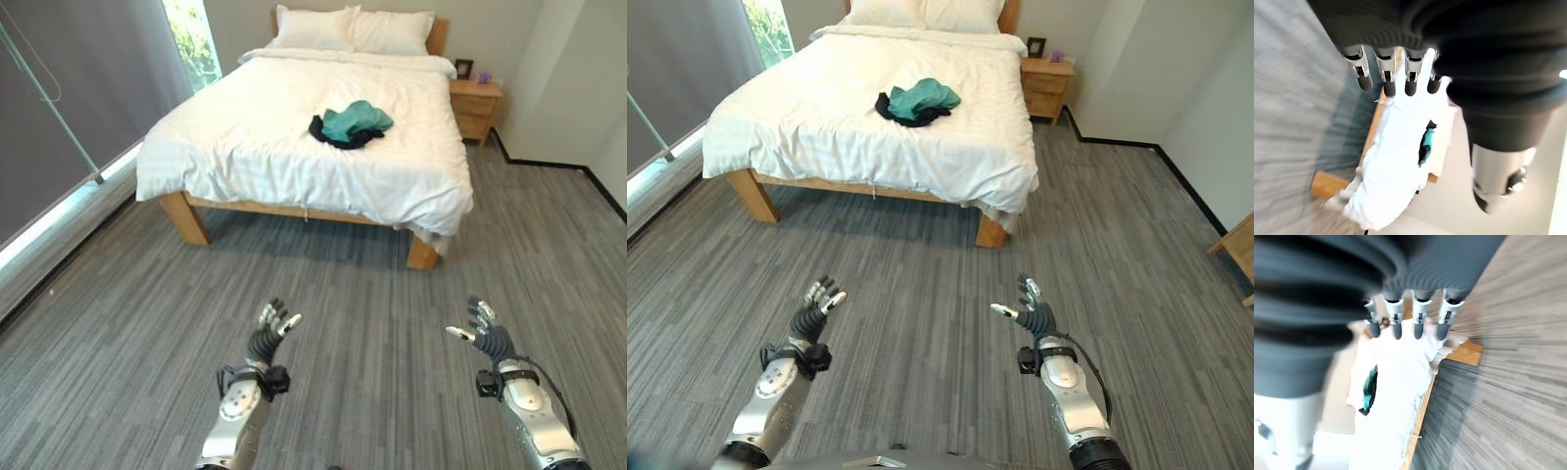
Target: Pick up bed clothes into laundry basket.
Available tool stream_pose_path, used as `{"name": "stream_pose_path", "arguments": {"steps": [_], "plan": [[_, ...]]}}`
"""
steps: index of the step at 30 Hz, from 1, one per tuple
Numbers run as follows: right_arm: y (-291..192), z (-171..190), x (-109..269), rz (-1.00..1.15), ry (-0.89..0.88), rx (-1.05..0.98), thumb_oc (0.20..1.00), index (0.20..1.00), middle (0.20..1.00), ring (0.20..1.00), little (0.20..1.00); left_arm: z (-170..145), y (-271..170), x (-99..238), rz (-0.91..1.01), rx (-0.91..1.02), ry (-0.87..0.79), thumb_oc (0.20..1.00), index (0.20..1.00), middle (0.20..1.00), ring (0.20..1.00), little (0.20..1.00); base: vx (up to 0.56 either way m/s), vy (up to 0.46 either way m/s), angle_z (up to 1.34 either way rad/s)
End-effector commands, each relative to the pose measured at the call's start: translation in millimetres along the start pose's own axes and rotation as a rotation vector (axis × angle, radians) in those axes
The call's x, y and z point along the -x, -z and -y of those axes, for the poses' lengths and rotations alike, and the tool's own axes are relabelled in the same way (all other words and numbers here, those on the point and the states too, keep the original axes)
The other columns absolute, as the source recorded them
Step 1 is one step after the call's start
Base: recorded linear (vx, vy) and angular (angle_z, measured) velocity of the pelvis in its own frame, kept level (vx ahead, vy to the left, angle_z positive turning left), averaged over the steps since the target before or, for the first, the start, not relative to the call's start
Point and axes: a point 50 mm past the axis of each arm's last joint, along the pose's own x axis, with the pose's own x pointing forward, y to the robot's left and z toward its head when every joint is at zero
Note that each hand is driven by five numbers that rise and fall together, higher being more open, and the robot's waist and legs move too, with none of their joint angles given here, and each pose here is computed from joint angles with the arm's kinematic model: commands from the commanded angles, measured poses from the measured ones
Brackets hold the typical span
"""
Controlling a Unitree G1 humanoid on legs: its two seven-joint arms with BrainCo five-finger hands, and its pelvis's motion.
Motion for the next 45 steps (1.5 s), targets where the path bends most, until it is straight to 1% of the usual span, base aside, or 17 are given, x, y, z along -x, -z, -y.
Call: {"name": "stream_pose_path", "arguments": {"steps": [1, 4, 8, 9, 12, 13, 18, 19, 24, 30, 32, 35, 36, 40, 43, 44, 45], "plan": [[-34.8, -0.1, -8.6, 0.181, -0.038, 0.058, 1.0, 1.0, 1.0, 1.0, 1.0, 5.8, -32.0, -11.1, 0.176, -0.117, 0.042, 1.0, 1.0, 1.0, 1.0, 1.0, 0.0, 0.0, 0.0], [-37.8, -6.5, -8.1, 0.199, -0.058, 0.029, 1.0, 1.0, 1.0, 1.0, 1.0, 12.2, -34.4, -11.7, 0.195, -0.186, 0.077, 1.0, 1.0, 1.0, 1.0, 1.0, -0.01, -0.034, 0.0], [-26.7, -17.0, -4.1, 0.15, -0.067, -0.028, 1.0, 1.0, 1.0, 1.0, 1.0, 20.1, -17.5, -10.4, 0.122, -0.164, 0.111, 1.0, 1.0, 1.0, 1.0, 1.0, 0.01, -0.131, -0.06], [-21.3, -18.5, -2.1, 0.13, -0.061, -0.052, 1.0, 1.0, 1.0, 1.0, 1.0, 25.4, -9.2, -8.3, 0.083, -0.121, 0.135, 1.0, 1.0, 1.0, 1.0, 1.0, 0.03, -0.154, -0.13], [-27.6, -19.8, -0.7, 0.161, -0.074, -0.054, 1.0, 1.0, 1.0, 1.0, 1.0, 32.6, -4.4, -5.8, 0.057, -0.086, 0.172, 1.0, 1.0, 1.0, 1.0, 1.0, -0.05, -0.194, -0.19], [-29.4, -20.8, -5.4, 0.164, -0.082, -0.026, 1.0, 1.0, 1.0, 1.0, 1.0, 43.0, 4.2, -5.2, 0.018, -0.049, 0.194, 1.0, 1.0, 1.0, 1.0, 1.0, -0.07, -0.181, -0.14], [-27.9, -25.8, -6.4, 0.15, -0.113, 0.008, 1.0, 1.0, 1.0, 1.0, 1.0, 46.4, 17.2, 0.1, -0.03, -0.072, 0.207, 1.0, 1.0, 1.0, 1.0, 1.0, 0.16, -0.037, -0.47], [-30.9, -28.6, -6.3, 0.168, -0.134, 0.014, 1.0, 1.0, 1.0, 1.0, 1.0, 47.6, 25.9, 3.5, -0.062, -0.097, 0.212, 1.0, 1.0, 1.0, 1.0, 1.0, 0.41, 0.016, -0.5], [-34.6, -29.5, -15.5, 0.171, -0.14, 0.06, 1.0, 1.0, 1.0, 1.0, 1.0, 40.9, 30.1, 1.1, -0.078, -0.107, 0.16, 1.0, 1.0, 1.0, 1.0, 1.0, 0.47, 0.088, -0.23], [-27.5, -42.4, -6.1, 0.156, -0.205, 0.06, 1.0, 1.0, 1.0, 1.0, 1.0, 18.1, 33.4, 10.2, -0.106, -0.14, 0.118, 1.0, 1.0, 1.0, 1.0, 1.0, 0.53, 0.166, -0.61], [-27.6, -45.6, -6.0, 0.154, -0.223, 0.078, 1.0, 1.0, 1.0, 1.0, 1.0, 14.9, 27.1, 6.6, -0.088, -0.167, 0.118, 1.0, 1.0, 1.0, 1.0, 1.0, 0.47, 0.184, -0.37], [-31.4, -44.5, -5.1, 0.175, -0.212, 0.062, 1.0, 1.0, 1.0, 1.0, 1.0, 10.8, 18.1, 4.0, -0.051, -0.206, 0.124, 1.0, 1.0, 1.0, 1.0, 1.0, 0.61, 0.193, 0.45], [-35.4, -39.3, -4.8, 0.19, -0.189, 0.043, 1.0, 1.0, 1.0, 1.0, 1.0, 16.0, 13.0, -1.3, -0.029, -0.228, 0.146, 1.0, 1.0, 1.0, 1.0, 1.0, 0.59, 0.098, 0.83], [-41.0, -31.7, -3.7, 0.212, -0.169, 0.03, 1.0, 1.0, 1.0, 1.0, 1.0, 20.4, 7.5, -4.8, -0.004, -0.22, 0.171, 1.0, 1.0, 1.0, 1.0, 1.0, 0.5, -0.041, 1.4], [-48.6, -21.1, -6.8, 0.24, -0.115, 0.119, 1.0, 1.0, 1.0, 1.0, 1.0, 16.8, 6.4, -7.4, 0.002, -0.215, 0.143, 1.0, 1.0, 1.0, 1.0, 1.0, 0.59, -0.132, 0.76], [-57.5, -12.8, -9.1, 0.283, -0.069, 0.225, 1.0, 1.0, 1.0, 1.0, 1.0, 14.4, 4.9, -8.6, 0.015, -0.213, 0.116, 1.0, 1.0, 1.0, 1.0, 1.0, 0.6, -0.137, 0.55], [-61.6, -9.3, -9.2, 0.305, -0.043, 0.28, 1.0, 1.0, 1.0, 1.0, 1.0, 13.9, 4.6, -8.8, 0.022, -0.21, 0.103, 1.0, 1.0, 1.0, 1.0, 1.0, 0.44, -0.097, 0.51]]}}
